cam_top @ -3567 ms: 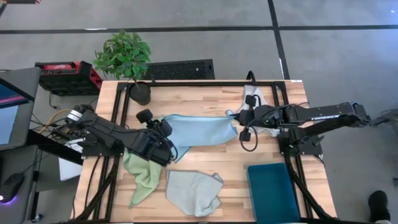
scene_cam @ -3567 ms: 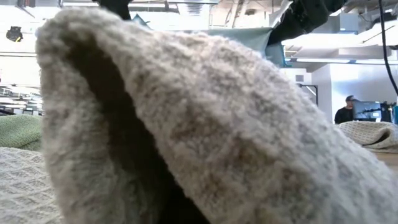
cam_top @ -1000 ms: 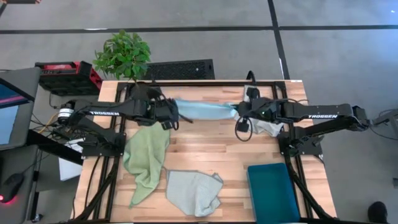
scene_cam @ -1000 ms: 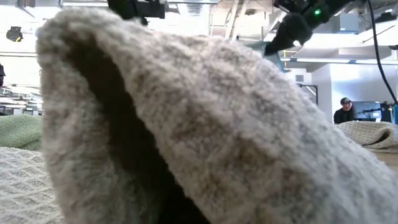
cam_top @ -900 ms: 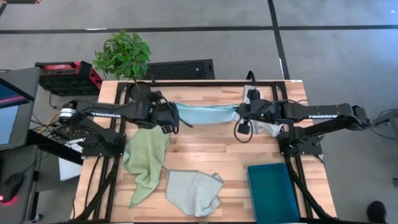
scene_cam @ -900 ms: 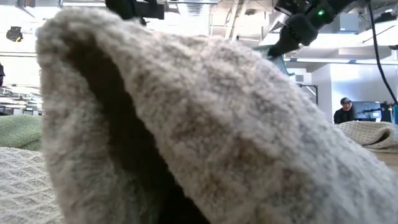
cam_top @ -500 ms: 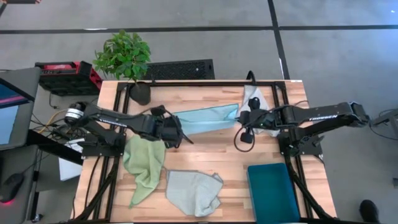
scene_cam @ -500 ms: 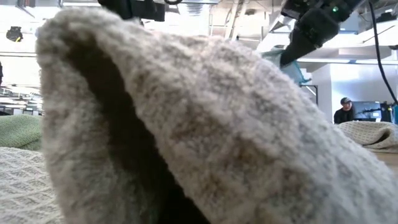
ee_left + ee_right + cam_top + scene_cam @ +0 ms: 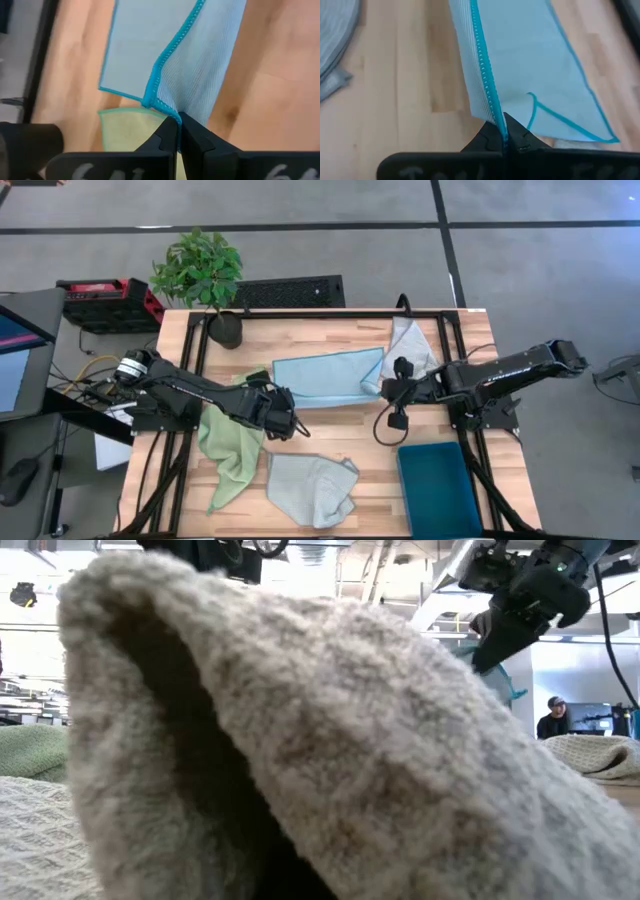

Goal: Fold microfiber towels
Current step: Fold the blue microfiber towel

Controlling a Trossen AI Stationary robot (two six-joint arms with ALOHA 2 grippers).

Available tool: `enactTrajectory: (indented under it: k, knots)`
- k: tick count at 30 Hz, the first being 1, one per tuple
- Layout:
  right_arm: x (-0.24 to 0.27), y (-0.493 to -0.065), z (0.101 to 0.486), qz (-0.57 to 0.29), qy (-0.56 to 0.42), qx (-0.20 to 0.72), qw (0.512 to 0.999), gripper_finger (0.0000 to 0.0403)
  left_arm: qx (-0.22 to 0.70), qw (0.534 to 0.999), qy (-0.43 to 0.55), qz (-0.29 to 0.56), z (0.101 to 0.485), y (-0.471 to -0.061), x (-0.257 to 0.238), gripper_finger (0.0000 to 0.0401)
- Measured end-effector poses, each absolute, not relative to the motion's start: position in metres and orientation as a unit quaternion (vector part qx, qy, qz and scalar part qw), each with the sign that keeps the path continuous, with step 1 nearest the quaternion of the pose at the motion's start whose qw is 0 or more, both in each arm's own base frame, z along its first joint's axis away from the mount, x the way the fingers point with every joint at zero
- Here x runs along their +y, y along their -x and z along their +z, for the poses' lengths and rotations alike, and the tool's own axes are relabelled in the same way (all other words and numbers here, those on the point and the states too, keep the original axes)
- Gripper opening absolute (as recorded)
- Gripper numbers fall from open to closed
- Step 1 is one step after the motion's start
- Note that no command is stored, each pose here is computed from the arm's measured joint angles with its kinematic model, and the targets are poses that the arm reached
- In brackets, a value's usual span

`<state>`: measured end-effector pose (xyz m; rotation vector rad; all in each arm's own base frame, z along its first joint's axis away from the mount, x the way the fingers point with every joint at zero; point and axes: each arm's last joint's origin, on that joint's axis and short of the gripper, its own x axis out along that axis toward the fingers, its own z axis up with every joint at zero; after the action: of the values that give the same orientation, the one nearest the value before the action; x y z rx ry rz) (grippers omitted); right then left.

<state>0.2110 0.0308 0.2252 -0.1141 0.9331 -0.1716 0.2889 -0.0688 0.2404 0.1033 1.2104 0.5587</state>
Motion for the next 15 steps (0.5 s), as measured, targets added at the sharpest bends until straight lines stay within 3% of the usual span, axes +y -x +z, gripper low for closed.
enactTrajectory:
  k: [15]
  knots:
    - [0.044,-0.214,0.217,-0.048,0.019,0.470,0.881,0.0006,0.578,0.786,0.000,0.222,0.239,-0.283,-0.089,0.0000]
